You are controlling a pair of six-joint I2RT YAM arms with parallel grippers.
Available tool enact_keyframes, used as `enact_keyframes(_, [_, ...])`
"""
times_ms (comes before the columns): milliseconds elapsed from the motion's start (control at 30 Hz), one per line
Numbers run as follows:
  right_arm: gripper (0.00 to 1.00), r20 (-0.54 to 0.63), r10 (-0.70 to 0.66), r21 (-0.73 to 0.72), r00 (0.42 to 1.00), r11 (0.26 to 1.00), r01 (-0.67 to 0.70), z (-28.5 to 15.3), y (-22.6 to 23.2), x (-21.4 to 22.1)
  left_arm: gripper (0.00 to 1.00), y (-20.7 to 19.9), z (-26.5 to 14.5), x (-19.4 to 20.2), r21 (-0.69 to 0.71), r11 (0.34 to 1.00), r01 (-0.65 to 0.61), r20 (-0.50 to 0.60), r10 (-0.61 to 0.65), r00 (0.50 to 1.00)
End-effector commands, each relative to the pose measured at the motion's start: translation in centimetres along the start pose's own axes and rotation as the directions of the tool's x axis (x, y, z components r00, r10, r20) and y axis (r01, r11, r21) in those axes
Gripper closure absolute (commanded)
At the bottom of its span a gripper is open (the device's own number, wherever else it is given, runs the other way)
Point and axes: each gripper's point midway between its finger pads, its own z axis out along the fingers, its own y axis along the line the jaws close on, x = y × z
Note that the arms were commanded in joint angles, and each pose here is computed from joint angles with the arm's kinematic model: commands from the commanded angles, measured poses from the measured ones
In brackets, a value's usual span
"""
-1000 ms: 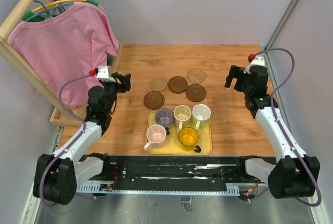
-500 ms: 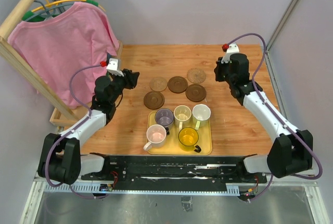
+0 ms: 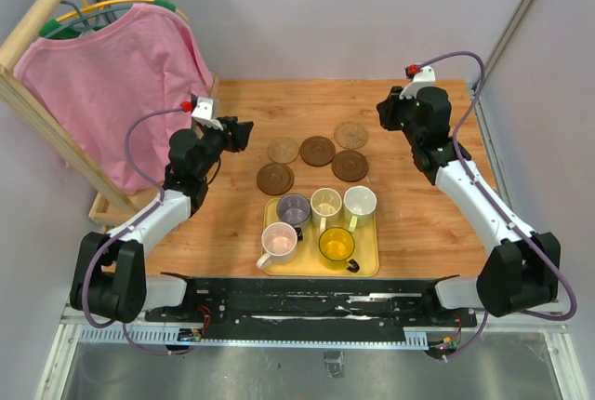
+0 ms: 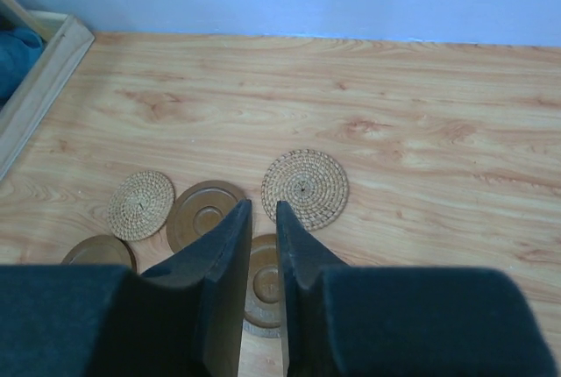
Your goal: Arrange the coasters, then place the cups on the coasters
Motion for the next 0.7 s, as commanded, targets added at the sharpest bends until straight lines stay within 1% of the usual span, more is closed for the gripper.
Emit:
enact_keyframes(0, [0.87,0.082,0.003,-0.052,0.997,0.999,0.001,-0.8,1.3,-2.8,0.46,-1.0,0.8,-2.2,0.045,0.999,-0.009,0.045,0.007,0.999])
enact_keyframes(33, [0.92,0.077,-0.003,-0.059,0.997,0.998,0.008,-0.7,1.4,-2.8,0.47,-1.0,0.8,-2.1,0.044,0.999,-0.008,0.043,0.006,0.999])
enact_keyframes(67, [0.96,0.067,-0.01,-0.066,0.998,0.998,0.014,-0.6,1.5,-2.5,0.5,-0.9,0.9,-2.0,0.041,0.999,-0.005,0.041,0.003,0.999])
enact_keyframes(100, [0.99,0.057,-0.019,-0.076,0.998,0.997,0.023,-0.5,1.6,-2.3,0.55,-0.9,1.0,-1.8,0.04,0.999,-0.003,0.036,0.002,0.999])
enact_keyframes(167, [0.99,0.029,-0.041,-0.102,0.999,0.994,0.044,-0.2,2.1,-1.8,0.7,-1.1,1.2,-1.3,0.055,0.998,0.001,0.016,-0.002,1.0])
enact_keyframes(200, [0.99,0.007,-0.051,-0.109,0.999,0.993,0.052,0.1,2.3,-1.3,0.81,-1.4,1.5,-1.2,0.077,0.997,0.005,0.006,-0.006,1.0])
enact_keyframes(233, [0.99,-0.014,-0.064,-0.112,0.998,0.992,0.062,0.3,2.5,-0.9,0.89,-1.8,1.7,-0.7,0.105,0.994,0.012,-0.01,-0.011,1.0])
enact_keyframes(300, [0.99,-0.061,-0.105,-0.119,0.993,0.988,0.097,1.0,3.0,0.1,0.97,-3.1,2.4,-0.1,0.181,0.982,0.05,-0.045,-0.043,0.998])
enact_keyframes(367, [0.99,-0.09,-0.157,-0.143,0.984,0.979,0.143,1.5,4.2,1.1,1.0,-3.8,3.1,1.3,0.228,0.968,0.105,-0.097,-0.084,0.992])
enact_keyframes(500, [0.99,-0.154,-0.232,-0.205,0.96,0.958,0.199,2.4,6.4,3.6,0.99,-4.8,3.6,3.1,0.29,0.942,0.166,-0.14,-0.13,0.982])
enact_keyframes(567, [0.99,-0.196,-0.239,-0.23,0.951,0.954,0.193,2.9,7.0,5.0,0.99,-4.9,3.7,4.3,0.289,0.941,0.174,-0.163,-0.131,0.978])
enact_keyframes(667, [0.98,-0.265,-0.232,-0.272,0.936,0.949,0.158,3.7,7.8,7.5,0.99,-5.0,3.8,6.9,0.274,0.945,0.177,-0.228,-0.115,0.967])
